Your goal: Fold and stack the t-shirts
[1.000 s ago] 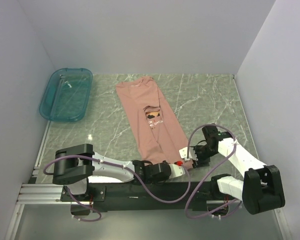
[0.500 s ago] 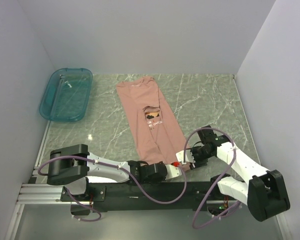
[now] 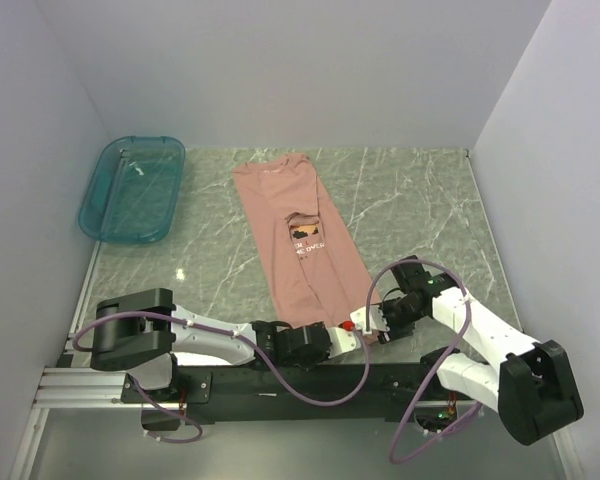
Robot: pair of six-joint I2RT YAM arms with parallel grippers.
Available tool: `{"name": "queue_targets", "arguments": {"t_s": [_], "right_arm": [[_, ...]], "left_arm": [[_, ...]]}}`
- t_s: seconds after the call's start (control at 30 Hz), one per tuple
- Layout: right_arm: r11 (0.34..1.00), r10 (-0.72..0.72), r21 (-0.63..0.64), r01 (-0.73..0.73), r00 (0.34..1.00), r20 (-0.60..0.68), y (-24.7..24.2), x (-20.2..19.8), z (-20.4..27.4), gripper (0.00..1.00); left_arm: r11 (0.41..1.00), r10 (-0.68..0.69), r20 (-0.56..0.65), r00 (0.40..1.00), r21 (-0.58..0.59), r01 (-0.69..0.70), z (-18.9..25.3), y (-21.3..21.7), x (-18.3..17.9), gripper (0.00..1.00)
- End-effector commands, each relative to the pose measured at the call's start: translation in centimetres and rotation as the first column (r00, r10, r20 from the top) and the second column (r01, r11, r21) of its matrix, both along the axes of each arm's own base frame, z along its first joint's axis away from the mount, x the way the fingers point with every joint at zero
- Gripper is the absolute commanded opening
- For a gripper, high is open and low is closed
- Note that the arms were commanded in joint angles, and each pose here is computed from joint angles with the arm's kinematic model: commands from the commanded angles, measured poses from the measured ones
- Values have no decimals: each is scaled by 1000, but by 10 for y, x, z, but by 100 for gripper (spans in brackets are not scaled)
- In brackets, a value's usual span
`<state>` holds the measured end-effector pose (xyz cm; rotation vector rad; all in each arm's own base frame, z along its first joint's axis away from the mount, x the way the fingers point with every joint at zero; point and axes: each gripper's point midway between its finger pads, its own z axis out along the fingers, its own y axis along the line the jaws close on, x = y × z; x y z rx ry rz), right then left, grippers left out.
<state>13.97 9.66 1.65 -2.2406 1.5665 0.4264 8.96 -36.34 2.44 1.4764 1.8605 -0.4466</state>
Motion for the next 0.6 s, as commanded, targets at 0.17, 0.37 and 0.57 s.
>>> {"name": "queue_targets", "arguments": {"t_s": [0.17,0.37,0.57], "right_arm": [[999,39,25,-39,999,-21,14,-17,5,52],[1000,0,-24,-1,999,-43,10,-12,-3,51],[999,-15,-36,13,999,-43,10,-13,-4,51]], "left_arm": [[996,-11,-52,999,-84,6,12,-9,-8,1],[996,-16,-49,999,-93,12,14,-9,-8,1],[994,-5,-51,999,-113,-1,16,-7,-6,1]]}}
